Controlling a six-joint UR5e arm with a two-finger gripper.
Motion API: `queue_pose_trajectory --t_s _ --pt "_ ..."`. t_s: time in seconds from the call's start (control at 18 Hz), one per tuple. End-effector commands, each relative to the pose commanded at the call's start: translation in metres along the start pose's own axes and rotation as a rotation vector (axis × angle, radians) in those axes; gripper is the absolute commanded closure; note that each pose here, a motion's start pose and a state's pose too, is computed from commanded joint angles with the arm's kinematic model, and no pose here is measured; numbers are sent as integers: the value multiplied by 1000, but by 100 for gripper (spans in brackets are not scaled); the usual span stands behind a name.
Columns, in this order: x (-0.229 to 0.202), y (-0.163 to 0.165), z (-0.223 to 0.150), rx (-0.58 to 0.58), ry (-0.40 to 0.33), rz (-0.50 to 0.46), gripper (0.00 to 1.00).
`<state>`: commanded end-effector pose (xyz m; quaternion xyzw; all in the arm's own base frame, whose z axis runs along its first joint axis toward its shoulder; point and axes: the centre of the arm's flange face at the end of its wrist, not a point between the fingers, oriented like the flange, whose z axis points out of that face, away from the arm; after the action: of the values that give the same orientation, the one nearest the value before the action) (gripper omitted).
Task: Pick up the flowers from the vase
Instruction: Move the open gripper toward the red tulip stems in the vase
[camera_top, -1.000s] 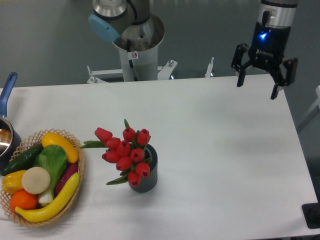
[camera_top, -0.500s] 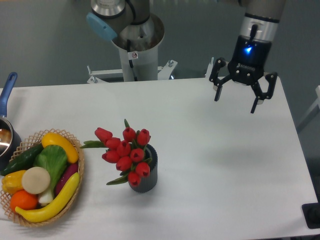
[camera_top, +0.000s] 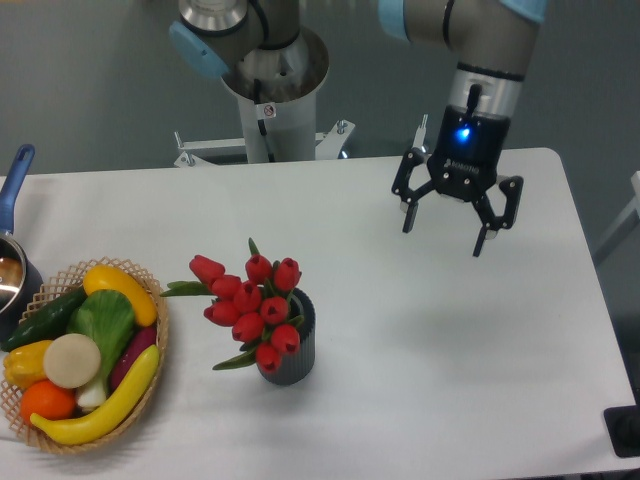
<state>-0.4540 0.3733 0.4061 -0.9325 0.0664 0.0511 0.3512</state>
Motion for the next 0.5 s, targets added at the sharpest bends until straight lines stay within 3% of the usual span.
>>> queue_pose_trajectory --t_s 0.5 --pt "21 -22 47 7 75 74 0"
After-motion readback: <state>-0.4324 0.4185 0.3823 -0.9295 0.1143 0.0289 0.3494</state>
